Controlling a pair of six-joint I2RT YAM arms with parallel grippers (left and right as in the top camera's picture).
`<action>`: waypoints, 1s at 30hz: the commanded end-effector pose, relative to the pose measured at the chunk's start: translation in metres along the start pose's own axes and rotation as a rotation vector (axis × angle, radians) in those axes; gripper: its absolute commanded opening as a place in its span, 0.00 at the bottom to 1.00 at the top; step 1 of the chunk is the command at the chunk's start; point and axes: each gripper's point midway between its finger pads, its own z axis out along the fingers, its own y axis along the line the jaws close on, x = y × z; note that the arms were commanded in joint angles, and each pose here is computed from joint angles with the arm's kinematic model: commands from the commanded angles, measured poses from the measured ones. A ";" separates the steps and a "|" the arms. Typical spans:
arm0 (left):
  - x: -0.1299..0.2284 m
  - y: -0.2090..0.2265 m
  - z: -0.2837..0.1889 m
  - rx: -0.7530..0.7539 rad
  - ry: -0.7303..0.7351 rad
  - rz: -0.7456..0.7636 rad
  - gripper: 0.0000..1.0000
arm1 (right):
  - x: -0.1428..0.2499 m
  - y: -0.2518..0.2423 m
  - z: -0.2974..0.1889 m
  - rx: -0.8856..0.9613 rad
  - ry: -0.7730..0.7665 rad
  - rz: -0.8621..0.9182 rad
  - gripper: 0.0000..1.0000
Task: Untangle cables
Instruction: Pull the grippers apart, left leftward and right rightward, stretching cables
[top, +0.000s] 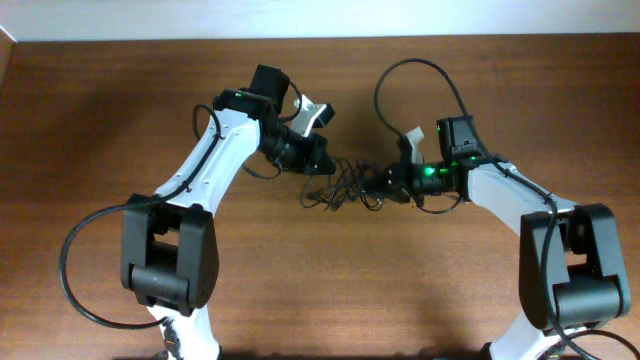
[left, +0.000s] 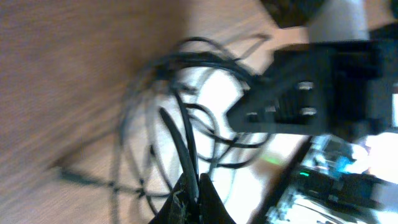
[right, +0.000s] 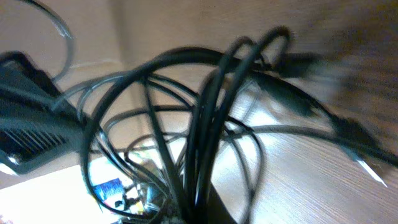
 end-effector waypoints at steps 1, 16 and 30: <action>0.002 0.046 -0.013 -0.293 0.000 -0.043 0.00 | 0.001 -0.048 -0.010 0.220 -0.038 0.005 0.04; 0.037 0.167 -0.105 -1.201 -0.122 -0.429 0.09 | -0.003 -0.066 -0.094 0.315 -0.039 0.154 0.04; 0.096 0.227 -0.138 -0.850 -0.207 -1.051 0.13 | 0.000 -0.107 -0.130 0.466 -0.074 0.186 0.04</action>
